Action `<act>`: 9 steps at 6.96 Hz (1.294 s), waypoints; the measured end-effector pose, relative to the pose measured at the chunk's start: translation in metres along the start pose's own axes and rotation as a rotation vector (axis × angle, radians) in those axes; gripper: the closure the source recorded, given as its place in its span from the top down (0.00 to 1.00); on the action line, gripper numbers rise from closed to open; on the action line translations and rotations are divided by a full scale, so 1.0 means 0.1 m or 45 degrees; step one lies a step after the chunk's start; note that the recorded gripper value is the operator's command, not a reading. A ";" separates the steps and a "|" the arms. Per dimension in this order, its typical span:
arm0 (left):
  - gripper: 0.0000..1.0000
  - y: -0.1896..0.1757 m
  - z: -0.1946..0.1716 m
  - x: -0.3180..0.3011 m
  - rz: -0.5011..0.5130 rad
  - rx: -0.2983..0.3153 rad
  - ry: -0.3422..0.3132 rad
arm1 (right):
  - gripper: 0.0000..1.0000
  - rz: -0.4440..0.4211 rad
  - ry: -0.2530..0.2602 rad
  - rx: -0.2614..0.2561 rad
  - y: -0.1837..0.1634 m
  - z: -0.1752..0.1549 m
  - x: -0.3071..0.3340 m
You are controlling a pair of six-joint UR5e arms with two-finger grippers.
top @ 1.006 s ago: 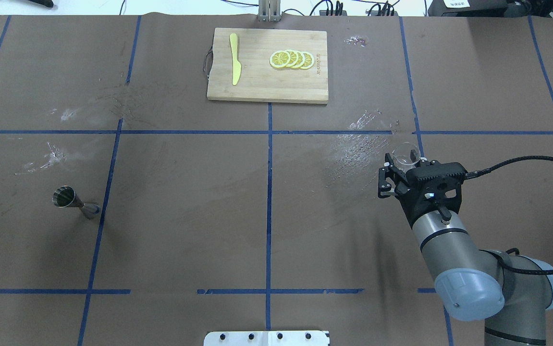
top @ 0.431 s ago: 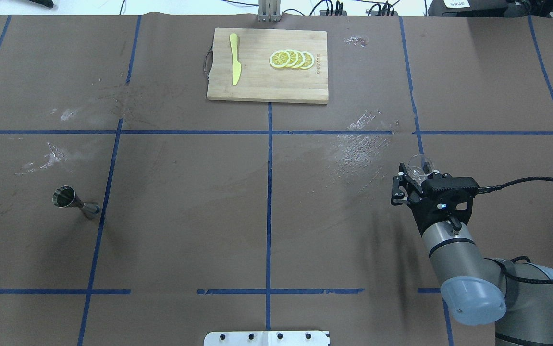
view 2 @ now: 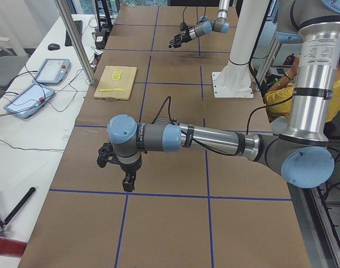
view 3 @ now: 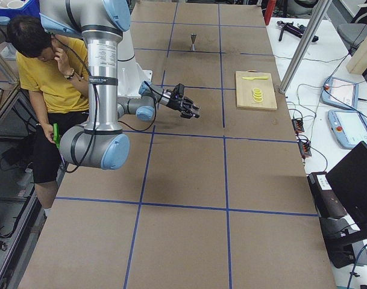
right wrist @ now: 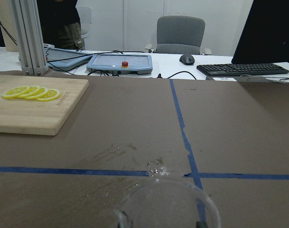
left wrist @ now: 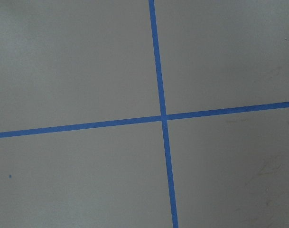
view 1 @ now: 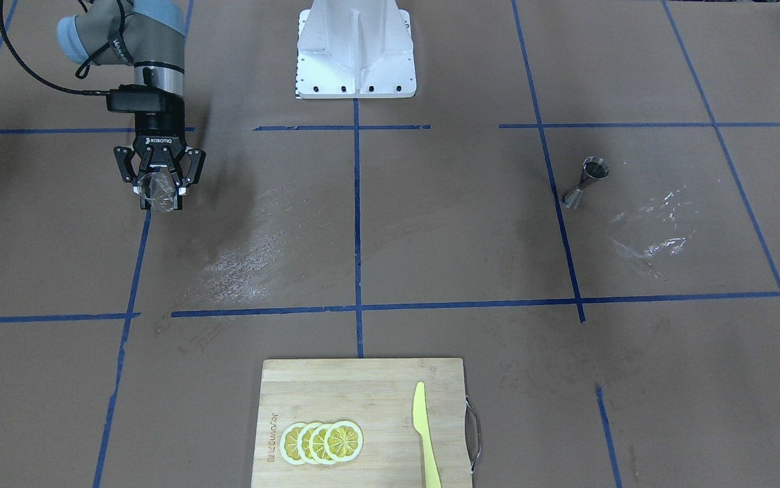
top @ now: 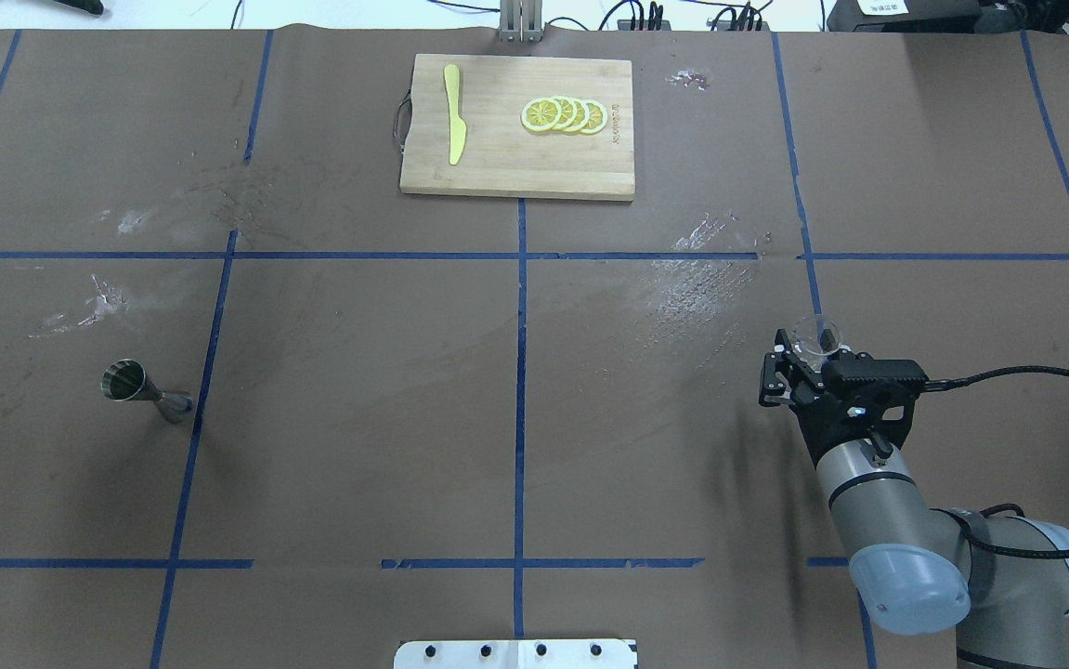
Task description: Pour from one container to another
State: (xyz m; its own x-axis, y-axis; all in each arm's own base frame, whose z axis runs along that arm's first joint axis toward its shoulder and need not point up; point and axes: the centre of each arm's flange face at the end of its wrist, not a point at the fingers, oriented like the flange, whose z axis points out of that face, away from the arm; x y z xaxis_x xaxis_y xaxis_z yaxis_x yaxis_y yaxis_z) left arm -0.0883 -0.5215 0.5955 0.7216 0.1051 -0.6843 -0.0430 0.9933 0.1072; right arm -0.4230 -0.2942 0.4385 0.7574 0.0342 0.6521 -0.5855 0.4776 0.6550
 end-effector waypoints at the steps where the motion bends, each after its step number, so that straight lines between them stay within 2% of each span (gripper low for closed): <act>1: 1.00 0.00 0.00 0.00 -0.001 -0.001 0.000 | 0.00 -0.008 0.006 -0.001 0.10 0.00 0.16; 5: 1.00 0.01 0.01 -0.01 -0.001 -0.002 0.000 | 0.00 -0.024 -0.009 0.021 0.62 0.17 0.65; 6: 1.00 0.02 0.01 -0.01 -0.002 -0.003 0.000 | 0.04 -0.015 -0.018 0.026 0.70 0.20 0.71; 8: 1.00 0.01 0.01 -0.01 0.000 -0.002 0.000 | 0.27 -0.012 -0.027 0.027 0.78 0.22 0.72; 9: 1.00 0.01 0.01 -0.01 0.001 -0.002 0.000 | 0.66 -0.015 -0.027 0.025 0.81 0.23 0.72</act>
State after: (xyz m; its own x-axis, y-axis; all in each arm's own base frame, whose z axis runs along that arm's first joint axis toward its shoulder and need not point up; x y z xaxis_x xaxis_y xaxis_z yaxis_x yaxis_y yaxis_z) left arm -0.0886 -0.5206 0.5968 0.7215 0.1058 -0.6843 -0.0444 0.9933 0.1067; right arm -0.4221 -0.2731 0.5471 0.7582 0.0099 0.6520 -0.5822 0.4604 0.6701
